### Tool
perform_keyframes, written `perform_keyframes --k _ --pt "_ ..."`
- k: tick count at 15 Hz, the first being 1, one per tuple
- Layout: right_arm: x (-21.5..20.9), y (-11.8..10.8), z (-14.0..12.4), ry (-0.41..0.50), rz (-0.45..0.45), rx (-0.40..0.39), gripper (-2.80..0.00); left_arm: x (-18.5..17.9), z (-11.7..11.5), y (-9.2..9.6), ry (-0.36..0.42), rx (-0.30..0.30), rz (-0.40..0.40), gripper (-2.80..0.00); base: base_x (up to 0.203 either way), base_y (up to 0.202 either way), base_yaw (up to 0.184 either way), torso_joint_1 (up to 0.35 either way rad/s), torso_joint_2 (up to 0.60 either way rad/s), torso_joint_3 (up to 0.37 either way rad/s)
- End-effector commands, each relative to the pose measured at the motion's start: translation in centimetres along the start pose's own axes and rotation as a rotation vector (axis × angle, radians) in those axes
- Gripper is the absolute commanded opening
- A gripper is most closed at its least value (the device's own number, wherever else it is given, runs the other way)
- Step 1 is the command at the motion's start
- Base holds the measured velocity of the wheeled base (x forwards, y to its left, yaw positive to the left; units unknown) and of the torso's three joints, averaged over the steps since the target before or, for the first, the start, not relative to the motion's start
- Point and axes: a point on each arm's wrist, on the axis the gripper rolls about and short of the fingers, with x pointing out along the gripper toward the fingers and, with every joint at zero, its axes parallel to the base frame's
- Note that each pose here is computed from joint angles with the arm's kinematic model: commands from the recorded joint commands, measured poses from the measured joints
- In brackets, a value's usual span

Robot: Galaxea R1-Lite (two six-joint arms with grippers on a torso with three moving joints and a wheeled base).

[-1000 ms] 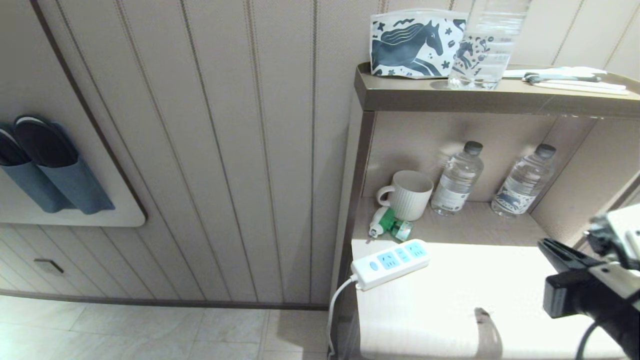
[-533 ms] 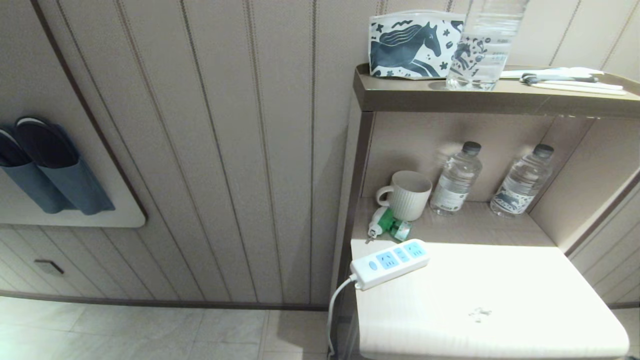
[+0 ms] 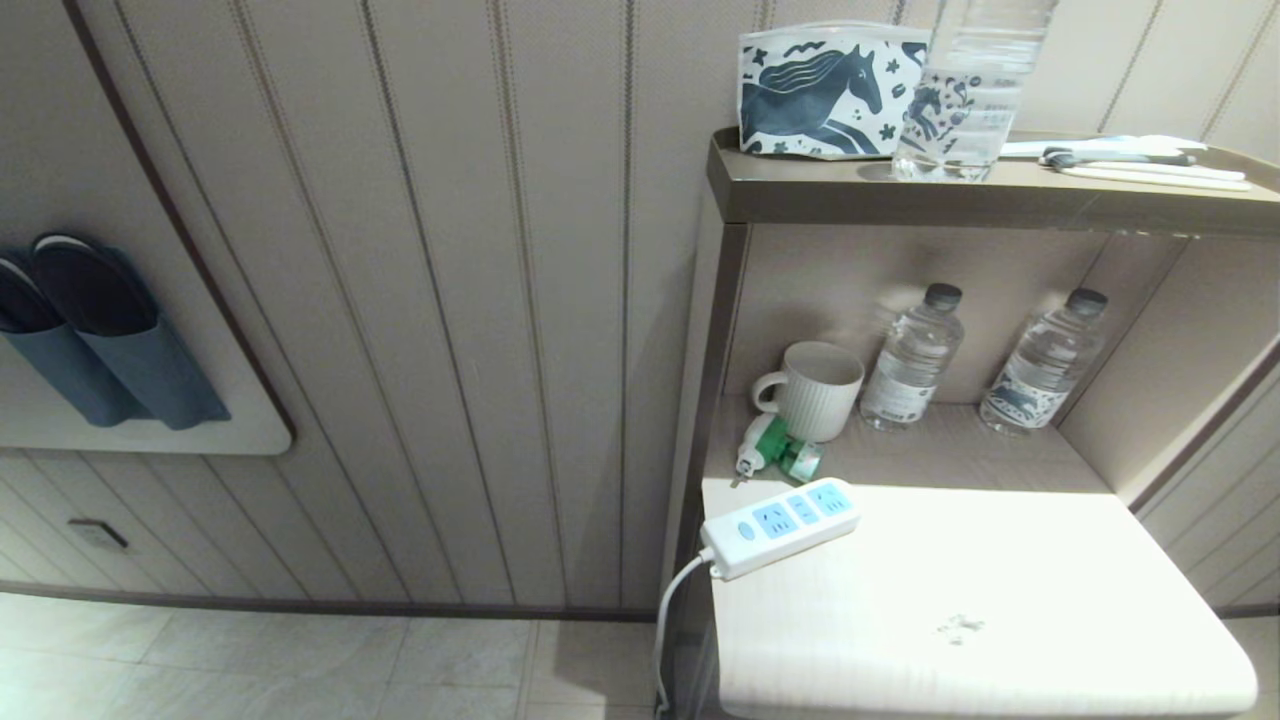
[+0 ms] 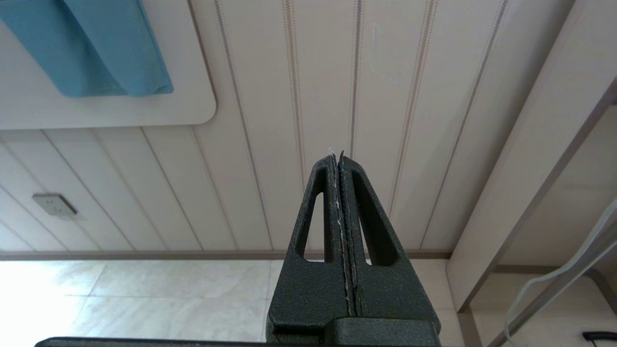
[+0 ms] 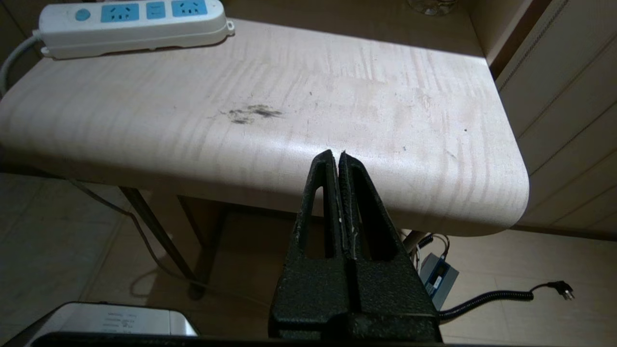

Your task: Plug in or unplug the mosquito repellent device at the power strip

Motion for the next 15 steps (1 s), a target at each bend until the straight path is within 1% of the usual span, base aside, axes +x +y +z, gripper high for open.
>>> perform_keyframes --k 1,2,4,5,8,10,15 --pt "-0.65 0.03 -0.42 -0.079 -0.014 0.017 -2.80 0.01 0.01 0.00 0.000 0.001 0.000 -2.80 0.000 0.000 0.000 0.000 0.00 0.000" --pt "-0.84 0.03 -0.51 -0.104 -0.020 0.032 -2.80 0.01 0.01 0.00 0.000 0.001 0.000 -2.80 0.000 0.000 0.000 0.000 0.00 0.000" --pt "-0.86 0.03 -0.53 -0.106 -0.022 0.037 -2.80 0.01 0.01 0.00 0.000 0.001 0.000 -2.80 0.000 0.000 0.000 0.000 0.00 0.000" --pt "-0.86 0.03 -0.53 -0.106 -0.024 0.070 -2.80 0.01 0.01 0.00 0.000 0.001 0.000 -2.80 0.000 0.000 0.000 0.000 0.00 0.000" --pt "-0.87 0.02 -0.53 -0.108 -0.026 0.077 -2.80 0.01 0.01 0.00 0.000 0.001 0.000 -2.80 0.000 0.000 0.000 0.000 0.00 0.000" --pt "-0.87 -0.01 -0.53 -0.108 -0.040 0.102 -2.80 0.01 0.01 0.00 0.000 0.001 0.000 -2.80 0.000 0.000 0.000 0.000 0.00 0.000" --pt "-0.87 -0.01 -0.53 -0.107 -0.040 0.102 -2.80 0.01 0.01 0.00 0.000 0.001 0.000 -2.80 0.000 0.000 0.000 0.000 0.00 0.000"
